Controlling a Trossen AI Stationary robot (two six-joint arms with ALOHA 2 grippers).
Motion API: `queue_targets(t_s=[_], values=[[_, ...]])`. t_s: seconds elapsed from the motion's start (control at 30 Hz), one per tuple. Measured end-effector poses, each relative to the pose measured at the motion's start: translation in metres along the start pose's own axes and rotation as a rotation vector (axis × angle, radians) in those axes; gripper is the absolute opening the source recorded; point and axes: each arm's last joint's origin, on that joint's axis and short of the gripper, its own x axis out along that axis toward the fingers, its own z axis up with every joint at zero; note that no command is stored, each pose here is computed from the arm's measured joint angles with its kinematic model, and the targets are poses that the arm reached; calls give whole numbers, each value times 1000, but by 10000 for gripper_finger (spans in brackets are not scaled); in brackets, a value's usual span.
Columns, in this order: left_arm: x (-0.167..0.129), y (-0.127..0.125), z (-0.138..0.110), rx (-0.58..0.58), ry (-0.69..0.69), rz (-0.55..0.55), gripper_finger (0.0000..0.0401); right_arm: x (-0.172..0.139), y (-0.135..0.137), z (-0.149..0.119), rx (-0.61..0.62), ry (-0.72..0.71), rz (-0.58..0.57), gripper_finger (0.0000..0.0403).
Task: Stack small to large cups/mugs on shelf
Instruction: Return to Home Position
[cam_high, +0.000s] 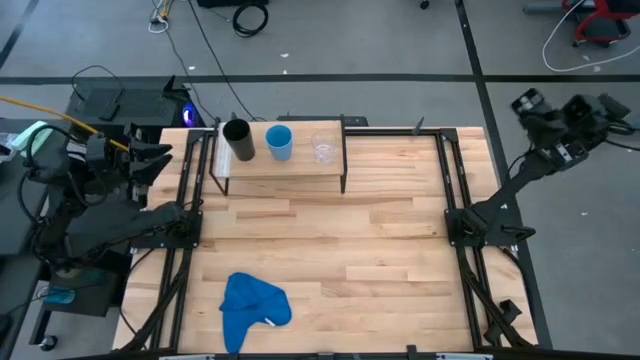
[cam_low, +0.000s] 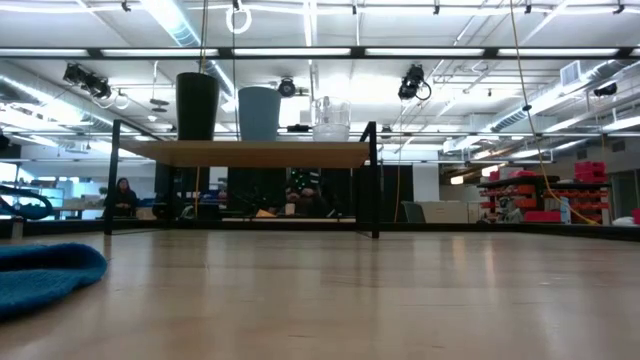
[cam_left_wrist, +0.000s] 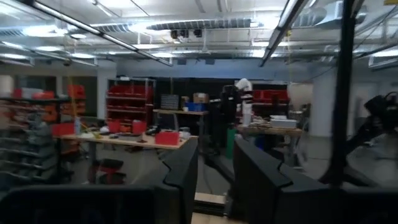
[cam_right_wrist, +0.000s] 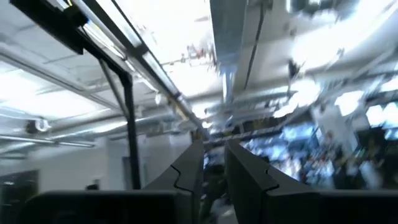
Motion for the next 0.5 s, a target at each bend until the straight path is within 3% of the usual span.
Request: queue_targets(t_s=[0.2,0.37,0.5], values=[[0,3,0,112,-7,114,107,-16,-10,10,-123,-84,-22,73],[0,4,0,102,-3,136,107,-36,-21,9,15,-79,23,73],[1,4,-5,45,30,103,107,-35,-14,-11,89,-6,111,73]])
